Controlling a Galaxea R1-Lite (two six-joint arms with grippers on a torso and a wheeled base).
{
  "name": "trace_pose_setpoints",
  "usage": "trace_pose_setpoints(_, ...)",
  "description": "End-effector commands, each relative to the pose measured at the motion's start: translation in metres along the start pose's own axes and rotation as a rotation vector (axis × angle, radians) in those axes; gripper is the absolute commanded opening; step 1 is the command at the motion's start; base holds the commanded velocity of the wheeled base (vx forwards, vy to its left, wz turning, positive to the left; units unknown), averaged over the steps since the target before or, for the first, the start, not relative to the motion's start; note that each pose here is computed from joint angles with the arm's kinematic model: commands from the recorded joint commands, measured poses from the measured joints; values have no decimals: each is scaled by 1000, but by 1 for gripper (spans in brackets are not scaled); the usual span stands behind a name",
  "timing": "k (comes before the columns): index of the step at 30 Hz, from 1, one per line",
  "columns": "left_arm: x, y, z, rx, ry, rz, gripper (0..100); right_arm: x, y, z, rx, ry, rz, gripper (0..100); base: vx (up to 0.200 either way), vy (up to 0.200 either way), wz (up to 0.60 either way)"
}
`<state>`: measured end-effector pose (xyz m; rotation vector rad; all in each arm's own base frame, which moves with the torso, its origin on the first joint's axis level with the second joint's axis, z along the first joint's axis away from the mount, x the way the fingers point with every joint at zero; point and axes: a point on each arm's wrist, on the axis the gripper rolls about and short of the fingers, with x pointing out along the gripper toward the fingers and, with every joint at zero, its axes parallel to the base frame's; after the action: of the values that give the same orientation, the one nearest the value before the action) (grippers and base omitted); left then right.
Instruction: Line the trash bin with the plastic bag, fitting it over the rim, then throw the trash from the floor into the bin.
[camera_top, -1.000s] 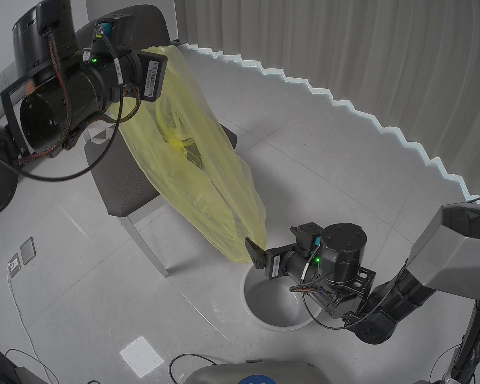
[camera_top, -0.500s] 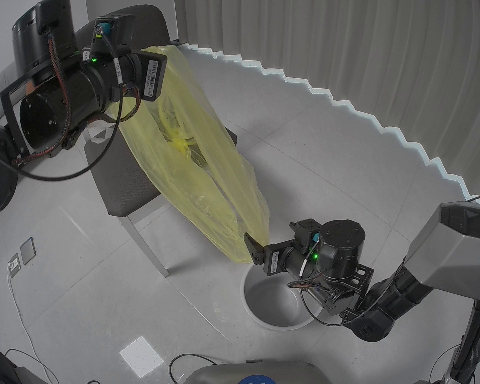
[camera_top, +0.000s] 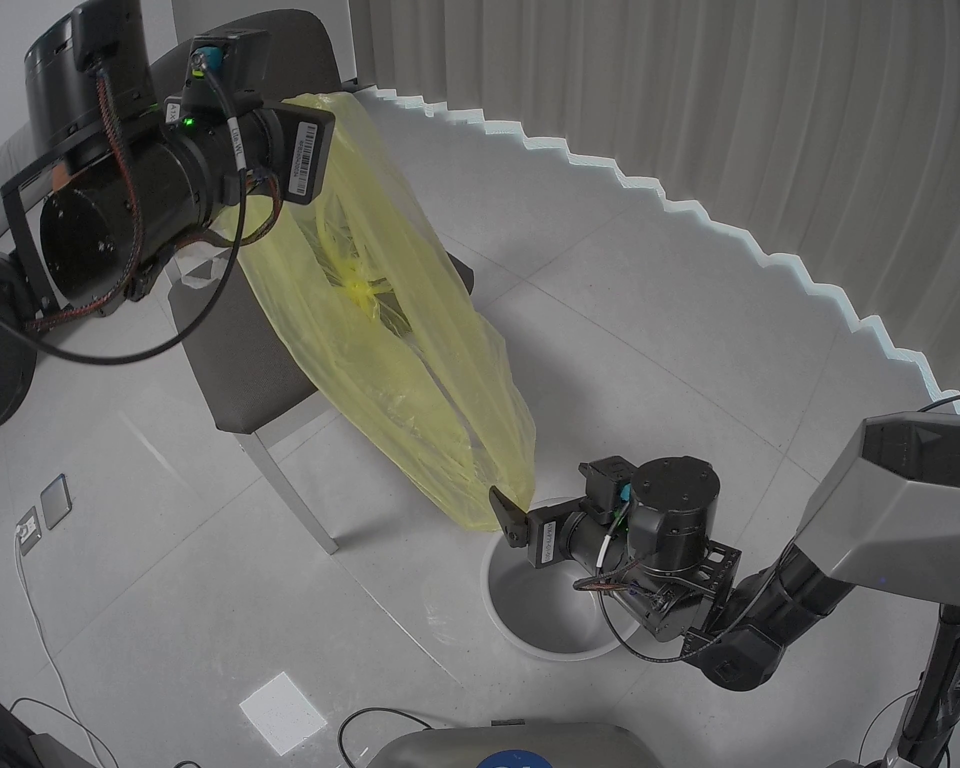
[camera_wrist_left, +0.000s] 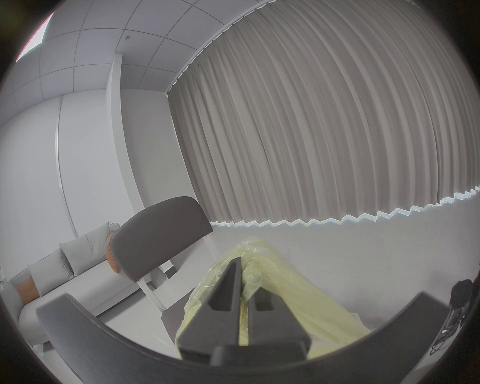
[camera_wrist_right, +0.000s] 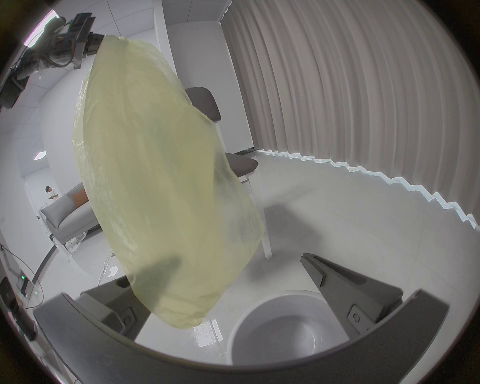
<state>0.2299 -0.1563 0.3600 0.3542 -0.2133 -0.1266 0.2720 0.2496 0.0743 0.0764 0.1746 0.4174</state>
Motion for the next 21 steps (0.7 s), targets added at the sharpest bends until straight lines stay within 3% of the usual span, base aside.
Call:
trace_pose_setpoints(1, 0, 0, 0, 0, 1, 0, 0, 1, 0, -2, -1, 3, -1, 100, 0, 0, 0)
trace_pose_setpoints(5, 0, 0, 0, 0, 0, -1, 0, 2, 0, -1, -2, 0, -2, 100, 0, 0, 0)
trace_pose_setpoints(6, 0, -1, -1, 1, 1, -2, 0, 2, 0, -1, 1, -1, -2, 0, 0, 0, 0)
trace_pose_setpoints(21, 0, -2, -3, 4, 8, -9, 0, 3, -22, 14, 17, -33, -50, 0, 0, 0, 0)
